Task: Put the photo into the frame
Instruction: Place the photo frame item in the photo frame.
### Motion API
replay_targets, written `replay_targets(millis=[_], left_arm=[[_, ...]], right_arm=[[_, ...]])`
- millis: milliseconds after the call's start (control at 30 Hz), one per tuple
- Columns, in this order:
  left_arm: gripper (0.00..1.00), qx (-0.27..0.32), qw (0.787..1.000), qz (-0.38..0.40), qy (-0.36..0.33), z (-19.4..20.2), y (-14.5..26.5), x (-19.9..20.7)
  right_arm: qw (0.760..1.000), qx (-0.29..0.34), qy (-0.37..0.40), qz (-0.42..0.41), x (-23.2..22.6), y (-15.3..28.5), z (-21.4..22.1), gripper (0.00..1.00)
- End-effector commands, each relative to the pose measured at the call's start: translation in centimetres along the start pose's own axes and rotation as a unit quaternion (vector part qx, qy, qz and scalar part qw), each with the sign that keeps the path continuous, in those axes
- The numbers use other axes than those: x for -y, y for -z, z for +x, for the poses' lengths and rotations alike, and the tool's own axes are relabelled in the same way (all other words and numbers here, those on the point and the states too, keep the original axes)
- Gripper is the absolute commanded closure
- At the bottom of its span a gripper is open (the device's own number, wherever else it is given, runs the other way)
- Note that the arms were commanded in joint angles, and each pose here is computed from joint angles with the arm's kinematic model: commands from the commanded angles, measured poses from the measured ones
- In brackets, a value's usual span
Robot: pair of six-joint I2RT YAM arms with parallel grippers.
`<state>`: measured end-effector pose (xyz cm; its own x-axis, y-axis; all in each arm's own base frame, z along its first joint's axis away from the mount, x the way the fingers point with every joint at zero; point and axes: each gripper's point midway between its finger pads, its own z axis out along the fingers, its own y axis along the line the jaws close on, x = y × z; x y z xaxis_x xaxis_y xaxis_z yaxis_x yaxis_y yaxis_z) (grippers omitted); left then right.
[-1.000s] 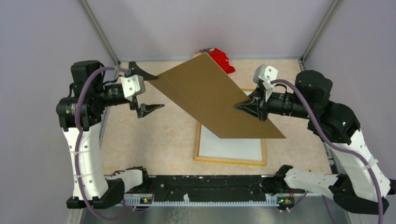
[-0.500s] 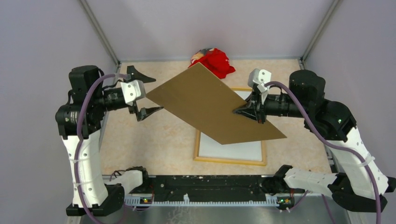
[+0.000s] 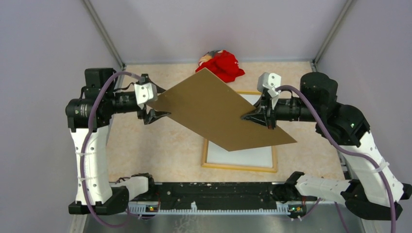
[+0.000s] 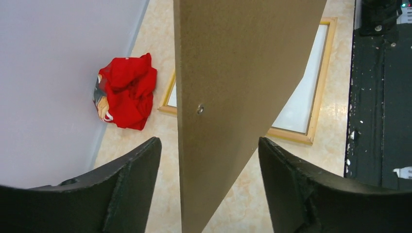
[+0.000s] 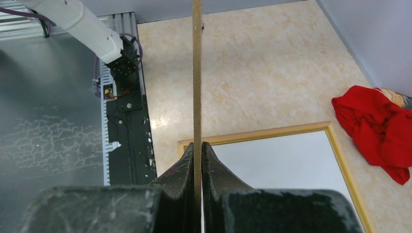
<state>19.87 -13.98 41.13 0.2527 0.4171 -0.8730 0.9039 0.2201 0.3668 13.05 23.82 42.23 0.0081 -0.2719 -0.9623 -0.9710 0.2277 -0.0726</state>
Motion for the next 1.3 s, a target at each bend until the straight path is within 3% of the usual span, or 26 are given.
replay_targets(millis=[0,133,233,267,367,433,533,667,800,900,967,1100,1200,1267], left_arm=[[0.29,0.025,0.999,0.013,-0.028,-1.7,0.3,1.0],[0.75,0.015,0.999,0.008,-0.03,-1.3,0.4,1.3],[0.98,0.006,0.999,0.008,-0.032,-0.6,0.4,1.5],[1.0,0.004,0.999,0.008,-0.031,-0.4,0.3,1.4],[1.0,-0.003,0.999,0.007,-0.033,0.2,0.1,1.0],[1.0,-0.007,0.999,-0.002,-0.041,0.4,0.0,0.3],[1.0,-0.012,0.997,-0.036,-0.062,0.3,0.1,-1.5],[1.0,-0.019,0.99,-0.087,-0.111,0.1,0.5,-3.8],[1.0,-0.034,0.975,-0.141,-0.168,0.0,1.2,-6.1],[1.0,-0.039,0.96,-0.162,-0.223,-0.7,1.8,-6.7],[1.0,-0.036,0.943,-0.186,-0.275,-1.9,2.6,-7.1],[1.0,-0.032,0.886,-0.234,-0.399,-3.8,3.9,-7.1],[1.0,-0.041,0.813,-0.261,-0.52,-4.5,4.6,-6.2],[1.0,-0.049,0.764,-0.271,-0.583,-3.7,4.3,-5.5]], right_arm=[[0.995,0.082,0.054,-0.003,0.0,0.6,-5.0,1.0],[0.995,0.089,0.052,0.014,0.8,0.3,-5.4,1.0],[0.994,0.091,0.043,0.041,2.0,-0.2,-5.4,1.0],[0.994,0.092,0.041,0.05,2.4,-0.3,-5.5,1.0],[0.993,0.089,0.028,0.066,3.4,-0.9,-5.6,0.52],[0.994,0.085,0.025,0.067,3.7,-1.2,-6.0,0.42],[0.993,0.083,0.027,0.077,4.1,-1.1,-6.3,0.18],[0.989,0.093,0.036,0.107,4.8,0.0,-7.0,0.05],[0.983,0.097,0.035,0.153,5.9,1.4,-7.5,0.01],[0.96,0.081,-0.018,0.268,9.5,3.0,-7.0,0.01],[0.935,0.07,-0.068,0.341,11.8,4.2,-6.5,0.01],[0.896,0.09,-0.192,0.39,12.9,4.6,-6.5,0.01],[0.847,0.092,-0.311,0.421,13.5,5.0,-5.9,0.01],[0.836,0.096,-0.375,0.389,12.8,3.2,-5.5,0.01]])
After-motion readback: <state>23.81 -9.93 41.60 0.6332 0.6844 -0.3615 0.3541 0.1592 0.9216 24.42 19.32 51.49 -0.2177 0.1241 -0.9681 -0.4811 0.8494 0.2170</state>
